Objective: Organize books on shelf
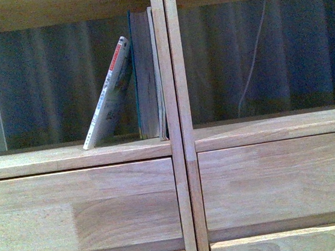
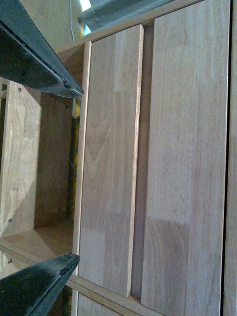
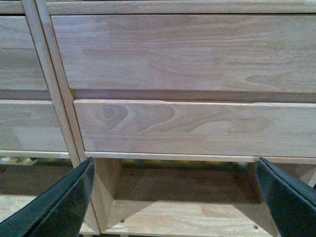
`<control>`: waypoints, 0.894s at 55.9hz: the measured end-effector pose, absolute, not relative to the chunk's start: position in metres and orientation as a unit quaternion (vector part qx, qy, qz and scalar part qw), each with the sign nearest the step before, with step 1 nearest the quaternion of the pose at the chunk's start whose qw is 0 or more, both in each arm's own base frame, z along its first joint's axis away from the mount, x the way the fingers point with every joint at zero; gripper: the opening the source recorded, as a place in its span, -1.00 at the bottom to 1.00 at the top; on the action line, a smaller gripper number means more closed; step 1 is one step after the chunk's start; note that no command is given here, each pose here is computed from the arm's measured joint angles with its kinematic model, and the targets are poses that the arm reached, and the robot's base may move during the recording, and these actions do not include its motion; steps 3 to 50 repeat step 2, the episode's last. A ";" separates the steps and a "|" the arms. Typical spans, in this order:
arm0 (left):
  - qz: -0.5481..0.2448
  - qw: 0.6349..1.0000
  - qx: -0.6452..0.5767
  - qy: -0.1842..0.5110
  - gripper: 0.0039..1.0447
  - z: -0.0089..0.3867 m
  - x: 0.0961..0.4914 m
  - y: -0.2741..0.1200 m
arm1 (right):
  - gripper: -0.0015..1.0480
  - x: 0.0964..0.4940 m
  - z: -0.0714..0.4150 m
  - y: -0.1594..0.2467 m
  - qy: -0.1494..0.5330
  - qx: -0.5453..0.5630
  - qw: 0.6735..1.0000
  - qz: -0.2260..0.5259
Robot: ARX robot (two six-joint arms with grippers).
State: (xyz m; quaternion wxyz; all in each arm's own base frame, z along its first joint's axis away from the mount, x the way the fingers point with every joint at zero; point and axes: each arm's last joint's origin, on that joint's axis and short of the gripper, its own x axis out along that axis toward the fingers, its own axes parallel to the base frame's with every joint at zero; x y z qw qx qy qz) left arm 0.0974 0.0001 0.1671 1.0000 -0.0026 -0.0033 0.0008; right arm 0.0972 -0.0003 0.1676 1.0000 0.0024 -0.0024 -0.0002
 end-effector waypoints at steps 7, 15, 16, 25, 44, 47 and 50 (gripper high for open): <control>0.001 1.000 -0.003 -0.003 0.86 0.167 0.097 0.000 | 0.86 0.097 0.168 0.000 -0.002 0.002 1.000 0.000; 0.001 1.000 -0.003 -0.003 0.86 0.167 0.097 0.000 | 0.86 0.097 0.168 0.000 -0.002 0.002 1.000 0.000; 0.001 1.000 -0.003 -0.003 0.86 0.167 0.097 0.000 | 0.86 0.097 0.168 0.000 -0.002 0.002 1.000 0.000; 0.001 1.000 -0.003 -0.003 0.86 0.167 0.097 0.000 | 0.86 0.097 0.168 0.000 -0.002 0.002 1.000 0.000; 0.001 1.000 -0.003 -0.003 0.86 0.167 0.097 0.000 | 0.86 0.097 0.168 0.000 -0.002 0.002 1.000 0.000; 0.001 1.000 -0.003 -0.003 0.86 0.167 0.097 0.000 | 0.86 0.097 0.168 0.000 -0.002 0.002 1.000 0.000; 0.001 1.000 -0.003 -0.003 0.86 0.167 0.097 0.000 | 0.86 0.097 0.168 0.000 -0.002 0.002 1.000 0.000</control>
